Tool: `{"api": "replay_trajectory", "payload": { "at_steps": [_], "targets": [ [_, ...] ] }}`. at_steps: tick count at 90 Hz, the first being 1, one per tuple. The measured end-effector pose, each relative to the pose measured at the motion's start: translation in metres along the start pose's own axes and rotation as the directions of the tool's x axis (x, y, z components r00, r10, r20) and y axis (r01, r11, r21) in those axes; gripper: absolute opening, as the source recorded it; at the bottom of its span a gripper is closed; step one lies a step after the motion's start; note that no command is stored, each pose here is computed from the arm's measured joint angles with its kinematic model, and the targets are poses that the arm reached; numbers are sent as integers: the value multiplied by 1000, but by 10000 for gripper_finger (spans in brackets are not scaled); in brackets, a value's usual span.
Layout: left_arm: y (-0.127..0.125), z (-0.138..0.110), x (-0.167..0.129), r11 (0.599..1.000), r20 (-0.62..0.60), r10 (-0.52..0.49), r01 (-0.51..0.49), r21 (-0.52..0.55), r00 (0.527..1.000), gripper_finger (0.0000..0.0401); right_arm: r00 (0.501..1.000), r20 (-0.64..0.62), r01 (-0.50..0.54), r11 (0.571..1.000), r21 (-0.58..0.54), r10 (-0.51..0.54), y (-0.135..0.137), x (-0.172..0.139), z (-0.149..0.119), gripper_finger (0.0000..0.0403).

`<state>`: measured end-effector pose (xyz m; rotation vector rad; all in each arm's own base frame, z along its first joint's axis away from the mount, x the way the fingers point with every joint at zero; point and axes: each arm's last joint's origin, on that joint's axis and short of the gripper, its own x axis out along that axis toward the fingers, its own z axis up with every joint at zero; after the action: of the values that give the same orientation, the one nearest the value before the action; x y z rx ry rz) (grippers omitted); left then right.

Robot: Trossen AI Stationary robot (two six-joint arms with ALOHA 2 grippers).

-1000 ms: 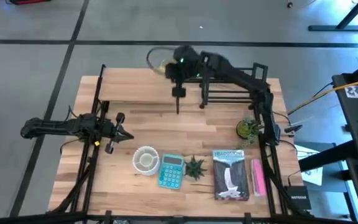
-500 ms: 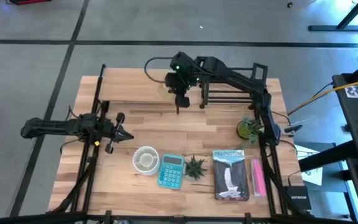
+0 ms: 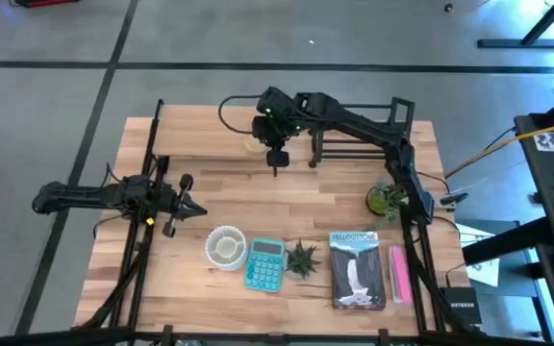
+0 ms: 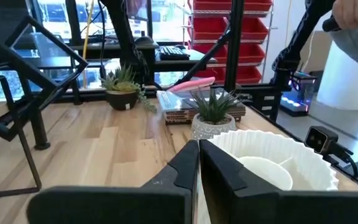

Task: Stock shelves
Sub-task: Put the gold pen holder on the shelf

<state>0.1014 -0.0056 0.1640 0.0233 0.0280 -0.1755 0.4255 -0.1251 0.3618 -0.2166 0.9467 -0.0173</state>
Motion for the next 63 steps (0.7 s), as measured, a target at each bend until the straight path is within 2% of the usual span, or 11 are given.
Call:
{"api": "replay_trajectory", "payload": {
  "at_steps": [63],
  "targets": [
    [0, 0, 0, 1000, 0, 0, 0, 0, 1000, 0, 999, -36, 13, 1000, -4, -13, 0, 0, -3, 1]
  ]
}}
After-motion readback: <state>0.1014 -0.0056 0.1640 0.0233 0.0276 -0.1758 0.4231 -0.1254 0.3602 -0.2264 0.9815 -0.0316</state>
